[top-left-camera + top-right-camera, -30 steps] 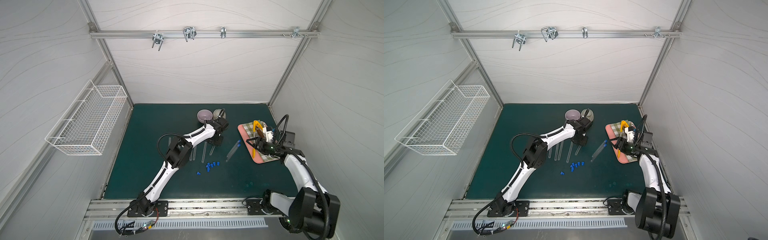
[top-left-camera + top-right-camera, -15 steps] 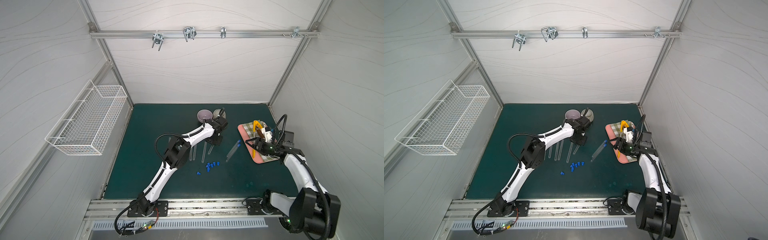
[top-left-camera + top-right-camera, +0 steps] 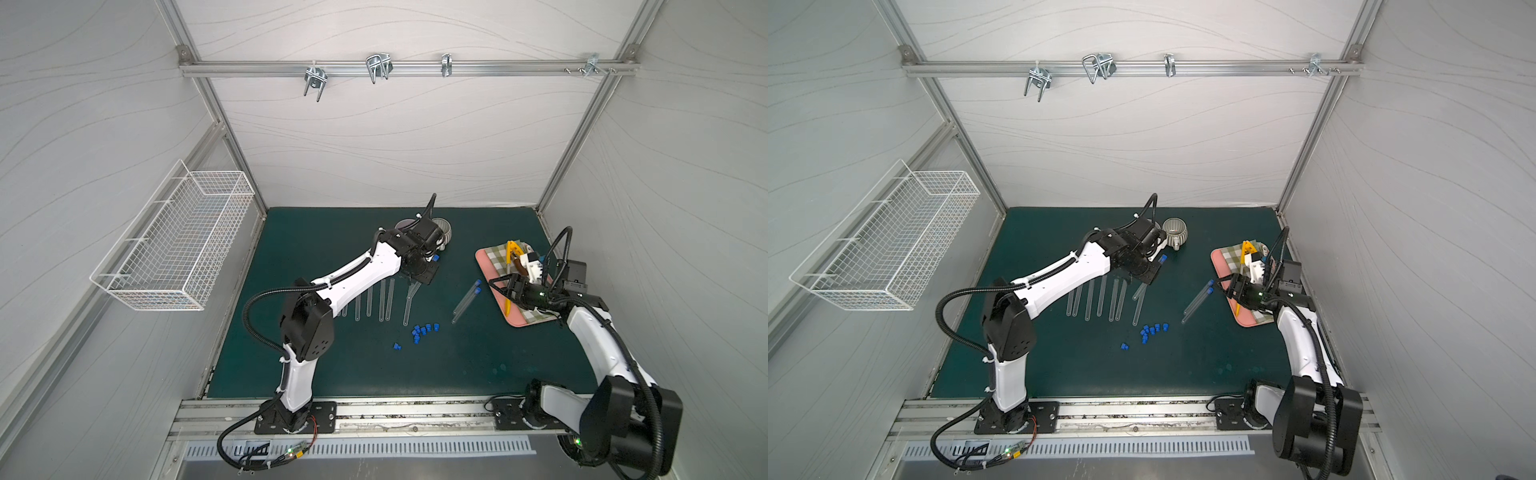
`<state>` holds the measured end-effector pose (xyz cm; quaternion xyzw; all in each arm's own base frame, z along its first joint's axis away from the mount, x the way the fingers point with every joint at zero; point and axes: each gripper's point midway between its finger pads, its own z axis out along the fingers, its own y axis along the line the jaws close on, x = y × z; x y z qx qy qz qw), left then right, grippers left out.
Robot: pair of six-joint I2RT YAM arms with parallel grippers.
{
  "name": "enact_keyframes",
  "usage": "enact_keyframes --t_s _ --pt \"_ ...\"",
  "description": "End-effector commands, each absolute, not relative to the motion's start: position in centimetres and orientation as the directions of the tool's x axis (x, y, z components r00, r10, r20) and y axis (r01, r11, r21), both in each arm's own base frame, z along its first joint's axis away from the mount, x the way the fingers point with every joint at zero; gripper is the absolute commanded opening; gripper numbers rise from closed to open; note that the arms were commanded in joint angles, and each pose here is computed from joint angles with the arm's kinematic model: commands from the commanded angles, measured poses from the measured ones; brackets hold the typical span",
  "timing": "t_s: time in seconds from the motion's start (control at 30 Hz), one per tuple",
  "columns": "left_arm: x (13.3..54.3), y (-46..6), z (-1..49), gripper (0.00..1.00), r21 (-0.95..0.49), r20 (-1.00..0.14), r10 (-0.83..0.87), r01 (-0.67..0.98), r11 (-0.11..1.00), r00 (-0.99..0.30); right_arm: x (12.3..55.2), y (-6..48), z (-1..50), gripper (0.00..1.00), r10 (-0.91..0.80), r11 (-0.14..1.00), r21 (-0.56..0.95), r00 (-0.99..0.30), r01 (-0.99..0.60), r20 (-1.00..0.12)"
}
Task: Remove stoppers from test tubes
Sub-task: Pick up the test tube at the center of the board, then open the stopper on the test tube.
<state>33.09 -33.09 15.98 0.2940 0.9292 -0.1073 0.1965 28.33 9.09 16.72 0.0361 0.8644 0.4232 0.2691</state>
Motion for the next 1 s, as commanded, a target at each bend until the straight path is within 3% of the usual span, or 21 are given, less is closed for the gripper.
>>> enact_keyframes --t_s 0.0,0.37,0.77,0.97 --pt "31.8 -32.0 17.1 0.11 -0.074 -0.471 0.530 0.630 0.773 -0.705 28.6 10.4 18.2 0.72 0.259 0.598 0.771 -0.858 -0.218 -0.444" --pt "26.7 -27.0 17.8 0.11 -0.033 -0.518 0.579 0.691 0.722 -0.629 27.5 17.6 17.7 0.67 0.026 0.451 0.832 -0.927 -0.323 -0.374" --pt "24.4 -27.7 16.2 0.11 -0.093 -0.545 0.611 0.766 0.636 -0.574 24.2 24.7 17.8 0.59 -0.203 0.261 0.892 -0.924 -0.369 -0.323" --pt "23.2 -28.7 16.0 0.11 -0.099 -0.555 0.642 0.809 0.580 -0.528 23.8 26.6 17.2 0.57 -0.256 0.247 0.895 -0.916 -0.372 -0.310"
